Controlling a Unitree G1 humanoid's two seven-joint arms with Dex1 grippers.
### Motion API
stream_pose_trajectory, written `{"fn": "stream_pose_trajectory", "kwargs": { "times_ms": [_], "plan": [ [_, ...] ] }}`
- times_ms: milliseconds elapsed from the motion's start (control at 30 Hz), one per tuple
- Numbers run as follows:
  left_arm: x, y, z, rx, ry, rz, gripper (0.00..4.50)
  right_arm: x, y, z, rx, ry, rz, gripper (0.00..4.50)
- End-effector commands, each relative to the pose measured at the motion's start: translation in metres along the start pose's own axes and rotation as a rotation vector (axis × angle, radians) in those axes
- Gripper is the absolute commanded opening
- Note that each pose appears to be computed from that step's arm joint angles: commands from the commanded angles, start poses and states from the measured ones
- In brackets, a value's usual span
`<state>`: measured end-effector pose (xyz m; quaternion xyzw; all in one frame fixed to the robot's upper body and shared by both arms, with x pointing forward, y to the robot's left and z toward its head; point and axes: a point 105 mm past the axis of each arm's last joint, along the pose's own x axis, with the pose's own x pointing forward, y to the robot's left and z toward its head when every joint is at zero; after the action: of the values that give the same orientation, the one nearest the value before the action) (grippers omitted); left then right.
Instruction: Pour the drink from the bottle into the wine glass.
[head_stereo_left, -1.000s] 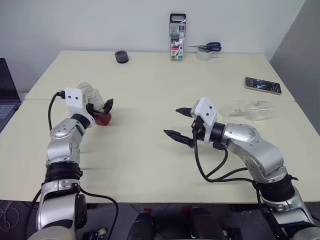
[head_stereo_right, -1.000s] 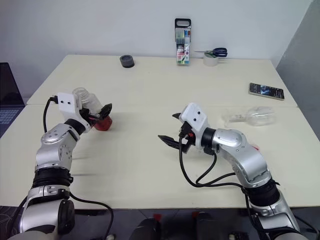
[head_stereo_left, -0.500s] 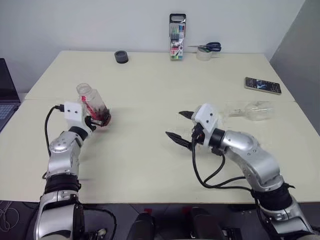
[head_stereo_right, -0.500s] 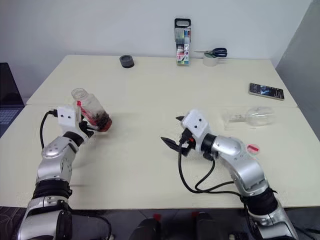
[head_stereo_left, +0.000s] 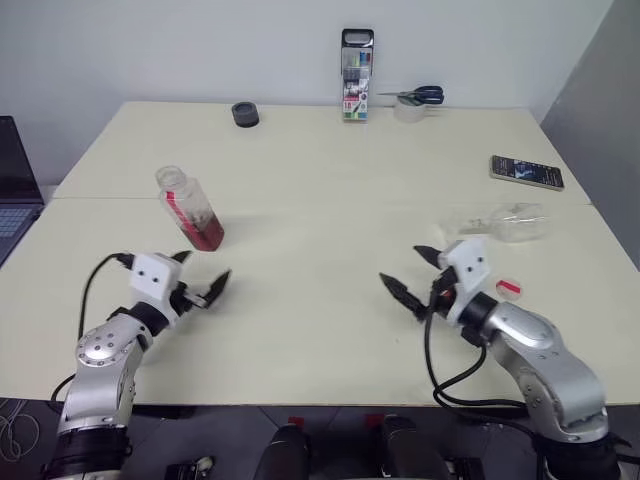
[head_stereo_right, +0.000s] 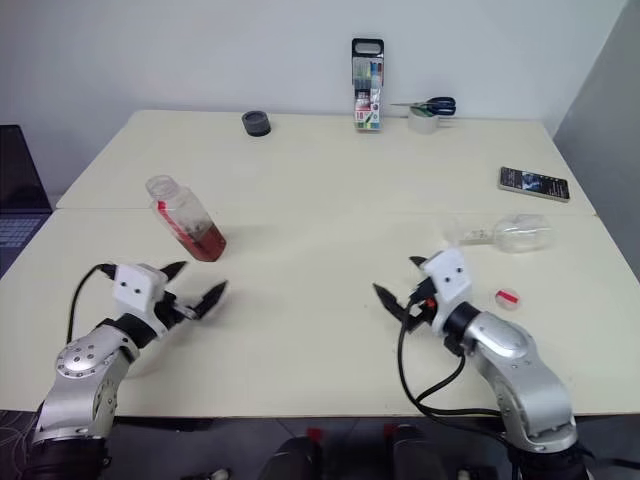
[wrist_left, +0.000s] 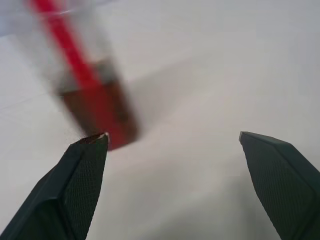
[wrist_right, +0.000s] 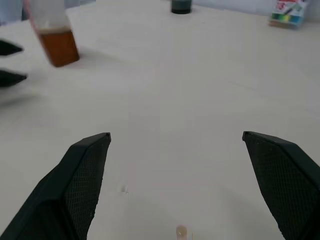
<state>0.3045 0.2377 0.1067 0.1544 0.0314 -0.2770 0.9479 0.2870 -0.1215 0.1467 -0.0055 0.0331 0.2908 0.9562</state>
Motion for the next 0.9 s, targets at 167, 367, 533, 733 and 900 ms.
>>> {"fn": "stream_pose_trajectory", "kwargs": {
  "times_ms": [167,367,533,733,900],
  "plan": [
    [0.032,-0.024,0.058,0.079,-0.099,-0.361,4.46,-0.012,-0.046,0.002,0.403,-0.080,-0.278,4.50],
    [0.044,-0.051,0.090,0.170,-0.153,-0.675,4.46,-0.002,-0.087,0.016,0.700,-0.210,-0.422,4.50],
    [0.052,-0.054,0.099,0.212,-0.170,-0.757,4.46,0.005,-0.110,0.019,0.837,-0.235,-0.489,4.50],
    [0.065,-0.060,0.115,0.229,-0.213,-0.817,4.46,0.022,-0.124,0.014,0.982,-0.216,-0.500,4.50],
    [0.072,-0.061,0.121,0.206,-0.230,-0.830,4.46,0.031,-0.137,0.013,1.027,-0.227,-0.514,4.50]
  ]
}}
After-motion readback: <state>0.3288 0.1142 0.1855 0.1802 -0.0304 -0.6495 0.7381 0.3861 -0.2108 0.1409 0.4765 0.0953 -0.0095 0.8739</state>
